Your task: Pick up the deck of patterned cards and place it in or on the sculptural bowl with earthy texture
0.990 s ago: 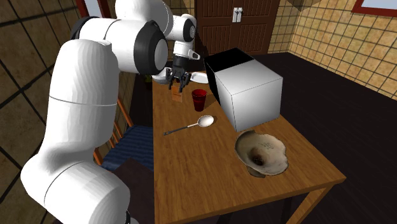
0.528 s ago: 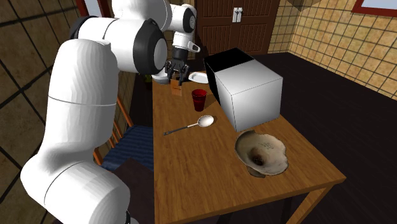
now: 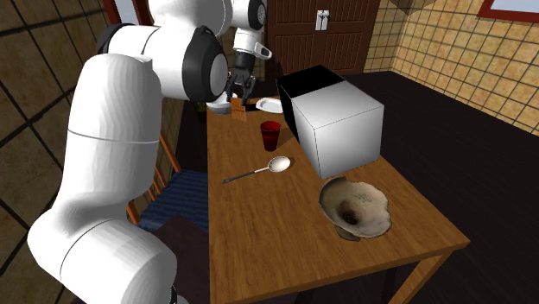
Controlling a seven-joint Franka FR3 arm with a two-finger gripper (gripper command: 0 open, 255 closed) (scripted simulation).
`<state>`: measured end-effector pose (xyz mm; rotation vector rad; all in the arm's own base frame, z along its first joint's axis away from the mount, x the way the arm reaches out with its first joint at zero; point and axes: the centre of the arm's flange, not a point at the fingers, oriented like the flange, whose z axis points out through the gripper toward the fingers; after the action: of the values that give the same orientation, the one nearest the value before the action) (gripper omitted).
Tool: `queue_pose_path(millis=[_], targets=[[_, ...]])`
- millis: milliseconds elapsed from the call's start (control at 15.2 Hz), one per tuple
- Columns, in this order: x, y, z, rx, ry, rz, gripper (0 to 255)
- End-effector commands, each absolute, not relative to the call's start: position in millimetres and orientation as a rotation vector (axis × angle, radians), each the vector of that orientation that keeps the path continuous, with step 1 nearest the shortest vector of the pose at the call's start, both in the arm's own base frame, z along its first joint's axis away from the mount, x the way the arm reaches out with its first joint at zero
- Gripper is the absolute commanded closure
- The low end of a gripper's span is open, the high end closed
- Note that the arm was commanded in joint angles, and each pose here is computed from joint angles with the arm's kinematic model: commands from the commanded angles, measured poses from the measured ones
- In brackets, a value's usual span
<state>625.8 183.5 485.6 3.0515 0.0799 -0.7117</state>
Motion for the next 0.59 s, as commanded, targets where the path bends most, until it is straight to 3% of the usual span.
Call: queue_pose_path(millis=[0, 528], targets=[[625.7, 184.7, 495.5, 3.051, 0.08, -0.712, 255], [612.2, 106.8, 509.9, 3.051, 0.08, -0.712, 255]])
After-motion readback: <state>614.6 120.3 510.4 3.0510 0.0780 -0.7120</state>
